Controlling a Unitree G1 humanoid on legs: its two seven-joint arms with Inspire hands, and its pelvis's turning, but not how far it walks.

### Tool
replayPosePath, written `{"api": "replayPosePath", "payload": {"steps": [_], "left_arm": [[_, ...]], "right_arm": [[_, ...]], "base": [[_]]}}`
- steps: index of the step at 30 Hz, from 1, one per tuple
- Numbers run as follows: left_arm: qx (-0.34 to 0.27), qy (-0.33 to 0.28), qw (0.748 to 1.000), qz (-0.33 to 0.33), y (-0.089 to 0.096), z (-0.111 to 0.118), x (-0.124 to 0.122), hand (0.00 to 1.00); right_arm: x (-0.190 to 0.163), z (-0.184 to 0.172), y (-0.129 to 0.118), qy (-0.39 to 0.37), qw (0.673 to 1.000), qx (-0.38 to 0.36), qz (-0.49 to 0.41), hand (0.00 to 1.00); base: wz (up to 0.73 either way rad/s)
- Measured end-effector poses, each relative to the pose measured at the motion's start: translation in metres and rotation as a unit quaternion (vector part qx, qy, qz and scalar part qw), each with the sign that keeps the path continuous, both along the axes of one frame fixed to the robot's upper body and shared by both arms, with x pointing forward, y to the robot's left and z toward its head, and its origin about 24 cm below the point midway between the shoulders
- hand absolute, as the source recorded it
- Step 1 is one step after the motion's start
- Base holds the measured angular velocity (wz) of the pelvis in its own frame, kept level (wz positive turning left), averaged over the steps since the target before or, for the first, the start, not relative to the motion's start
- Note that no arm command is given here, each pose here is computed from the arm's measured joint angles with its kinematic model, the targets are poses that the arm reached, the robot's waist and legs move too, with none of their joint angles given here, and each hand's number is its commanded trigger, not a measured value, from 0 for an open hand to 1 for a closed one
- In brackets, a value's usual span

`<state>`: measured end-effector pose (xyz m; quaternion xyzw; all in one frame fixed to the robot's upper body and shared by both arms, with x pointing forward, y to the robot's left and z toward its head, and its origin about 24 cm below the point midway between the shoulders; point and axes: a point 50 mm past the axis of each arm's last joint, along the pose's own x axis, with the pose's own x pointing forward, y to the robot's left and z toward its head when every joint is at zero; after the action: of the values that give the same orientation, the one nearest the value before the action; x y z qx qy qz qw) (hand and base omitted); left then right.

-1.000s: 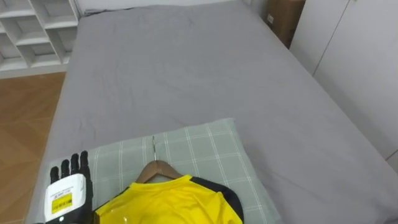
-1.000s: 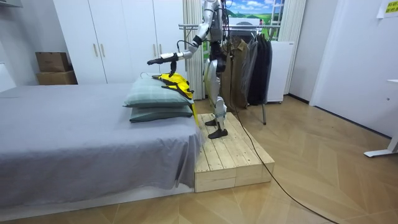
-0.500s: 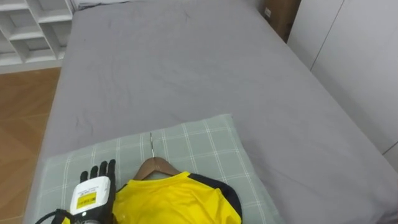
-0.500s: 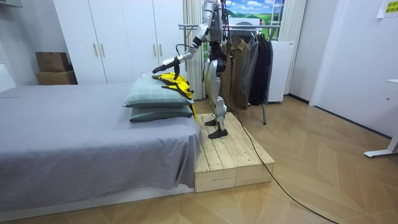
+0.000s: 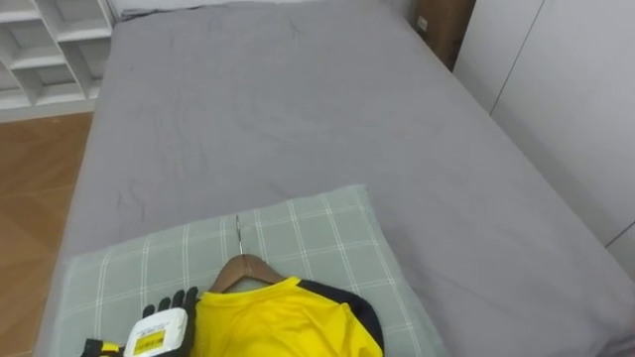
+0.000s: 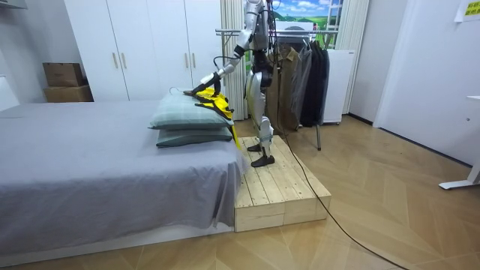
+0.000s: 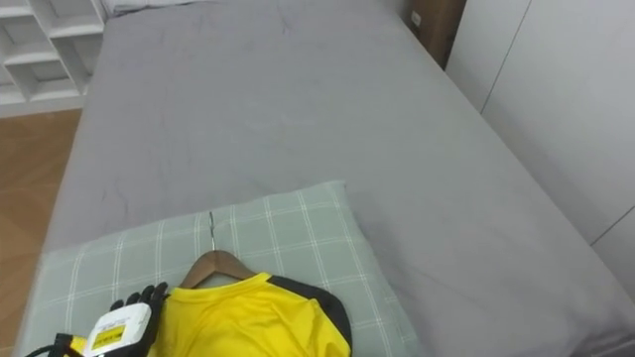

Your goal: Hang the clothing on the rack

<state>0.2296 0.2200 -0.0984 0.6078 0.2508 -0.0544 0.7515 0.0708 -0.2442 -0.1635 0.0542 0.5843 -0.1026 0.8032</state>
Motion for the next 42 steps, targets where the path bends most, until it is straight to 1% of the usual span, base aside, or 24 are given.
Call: {"api": "replayPosePath", "payload": {"steps": [7,12,16,19,26,29,34,39,42], "left_arm": [[0.004,0.025,1.0,0.008,0.0,-0.005,-0.005,0.0],[0.003,0.022,1.0,0.005,-0.002,-0.005,-0.005,0.0],[-0.002,0.01,1.0,0.015,-0.002,-0.004,-0.004,0.0],[-0.008,-0.001,1.0,0.02,0.002,0.0,0.002,0.0],[-0.032,-0.025,0.997,0.069,0.015,0.011,0.014,0.0],[-0.044,-0.034,0.995,0.086,0.018,0.014,0.018,0.0],[-0.046,-0.049,0.994,0.089,0.019,0.022,0.027,0.0],[-0.038,-0.059,0.993,0.09,0.026,0.032,0.038,0.0],[-0.046,-0.062,0.992,0.098,0.026,0.034,0.042,0.0]], "right_arm": [[-0.003,-0.001,0.0,0.009,1.0,0.001,-0.007,0.0],[-0.003,0.0,-0.001,0.007,1.0,0.0,-0.007,0.0],[-0.006,-0.001,-0.002,0.008,1.0,-0.001,-0.01,0.0],[-0.005,0.0,-0.003,0.006,1.0,-0.005,-0.011,0.0],[-0.002,0.001,-0.004,0.003,1.0,-0.014,-0.01,0.0],[-0.004,0.001,-0.005,0.004,1.0,-0.015,-0.01,0.0],[-0.002,0.001,-0.006,0.006,1.0,-0.02,-0.011,0.0],[-0.002,0.001,-0.007,0.006,1.0,-0.024,-0.009,0.0],[0.0,0.002,-0.007,0.003,1.0,-0.026,-0.009,0.0]], "base": [[-0.02],[0.0],[0.0],[0.0],[-0.04],[-0.01],[0.0],[0.0],[-0.03]]}}
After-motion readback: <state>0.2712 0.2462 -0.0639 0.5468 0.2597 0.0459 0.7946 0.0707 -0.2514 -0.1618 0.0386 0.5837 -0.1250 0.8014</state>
